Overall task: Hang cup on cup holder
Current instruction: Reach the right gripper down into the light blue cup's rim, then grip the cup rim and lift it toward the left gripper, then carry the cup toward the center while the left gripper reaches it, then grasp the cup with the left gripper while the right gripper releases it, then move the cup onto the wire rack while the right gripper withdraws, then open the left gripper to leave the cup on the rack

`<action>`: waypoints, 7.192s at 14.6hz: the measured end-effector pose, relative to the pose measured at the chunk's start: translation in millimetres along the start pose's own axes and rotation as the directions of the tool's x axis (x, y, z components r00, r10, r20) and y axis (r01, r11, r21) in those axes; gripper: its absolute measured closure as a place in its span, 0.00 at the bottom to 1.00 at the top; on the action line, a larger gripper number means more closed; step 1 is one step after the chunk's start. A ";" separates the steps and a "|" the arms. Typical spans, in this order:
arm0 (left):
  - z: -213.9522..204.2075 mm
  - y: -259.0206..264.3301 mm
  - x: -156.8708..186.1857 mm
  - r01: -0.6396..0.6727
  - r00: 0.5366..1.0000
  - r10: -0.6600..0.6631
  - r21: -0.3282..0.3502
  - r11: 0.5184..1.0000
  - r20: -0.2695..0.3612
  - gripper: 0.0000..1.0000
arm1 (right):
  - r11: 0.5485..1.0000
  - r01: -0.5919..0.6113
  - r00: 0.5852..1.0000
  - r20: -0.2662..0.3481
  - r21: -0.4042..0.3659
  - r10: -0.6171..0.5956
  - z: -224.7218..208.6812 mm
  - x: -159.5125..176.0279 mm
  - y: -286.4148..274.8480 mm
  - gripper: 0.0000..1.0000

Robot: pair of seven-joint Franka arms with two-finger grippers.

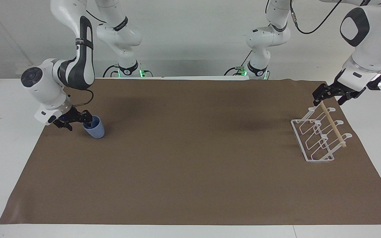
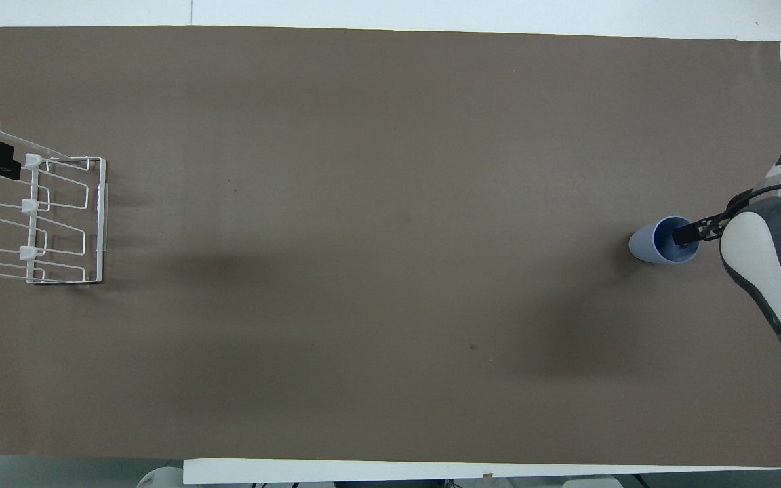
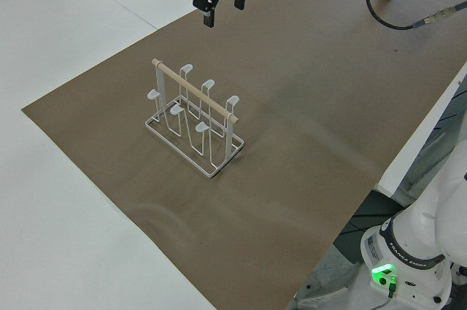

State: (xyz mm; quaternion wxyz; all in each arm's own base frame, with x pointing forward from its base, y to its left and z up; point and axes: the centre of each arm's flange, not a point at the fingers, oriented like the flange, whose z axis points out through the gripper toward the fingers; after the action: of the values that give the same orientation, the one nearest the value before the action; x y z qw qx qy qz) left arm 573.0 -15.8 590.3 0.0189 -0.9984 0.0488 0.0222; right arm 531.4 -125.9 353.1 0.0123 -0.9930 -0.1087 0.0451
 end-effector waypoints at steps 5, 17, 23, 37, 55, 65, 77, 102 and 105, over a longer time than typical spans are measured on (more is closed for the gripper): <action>0.0 0.0 0.0 0.000 1.000 0.000 0.000 1.000 0.000 0.00 | 0.999 0.029 0.999 0.036 0.015 -0.029 2.0 4.0 -15.5 0.85; 0.8 35.4 1.7 0.296 0.955 -0.295 -0.115 0.948 0.032 0.00 | 0.698 0.050 0.998 -0.070 0.714 0.000 -110.5 48.3 -178.5 0.96; -18.5 190.5 -6.9 0.780 0.625 -0.737 -0.253 0.573 0.258 0.00 | 0.441 -0.182 0.982 0.145 0.879 0.118 -124.7 58.4 -275.1 0.96; -15.8 320.7 -56.0 0.993 0.089 -0.844 0.024 0.119 0.529 0.00 | 0.339 -0.291 0.955 0.249 0.895 0.161 -125.1 58.5 -374.9 0.96; -6.8 334.2 -74.4 0.996 -0.049 -0.856 0.087 -0.005 0.514 0.27 | 0.335 -0.323 0.941 0.261 0.885 0.218 -129.7 61.1 -355.9 0.54; 20.7 214.9 -41.0 0.997 -0.026 -0.968 -0.079 -0.007 -0.250 0.27 | 0.897 -0.248 0.954 -0.067 0.365 0.291 -208.8 13.7 -148.9 0.00; 155.1 132.7 56.9 0.982 0.135 -0.217 0.102 0.156 -0.967 0.27 | 0.975 -0.201 0.978 0.032 -0.094 0.205 -281.7 -25.9 -94.5 0.00; 214.9 122.9 66.1 0.983 0.131 -0.324 0.079 0.166 -0.937 0.00 | 0.982 -0.185 0.980 0.070 -0.040 0.187 -282.0 -19.7 -103.1 0.00; 148.0 120.8 52.2 0.953 0.289 -0.446 0.212 0.215 -0.847 0.00 | 0.982 -0.183 0.980 0.070 -0.040 0.185 -282.6 -19.7 -104.2 0.00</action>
State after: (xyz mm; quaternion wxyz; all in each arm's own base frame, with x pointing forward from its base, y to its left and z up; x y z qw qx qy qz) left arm 606.8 -135.1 435.9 0.3905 -0.7288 -0.4458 -0.3428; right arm 515.9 -32.6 639.7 -0.0127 -0.9965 -0.0174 0.0805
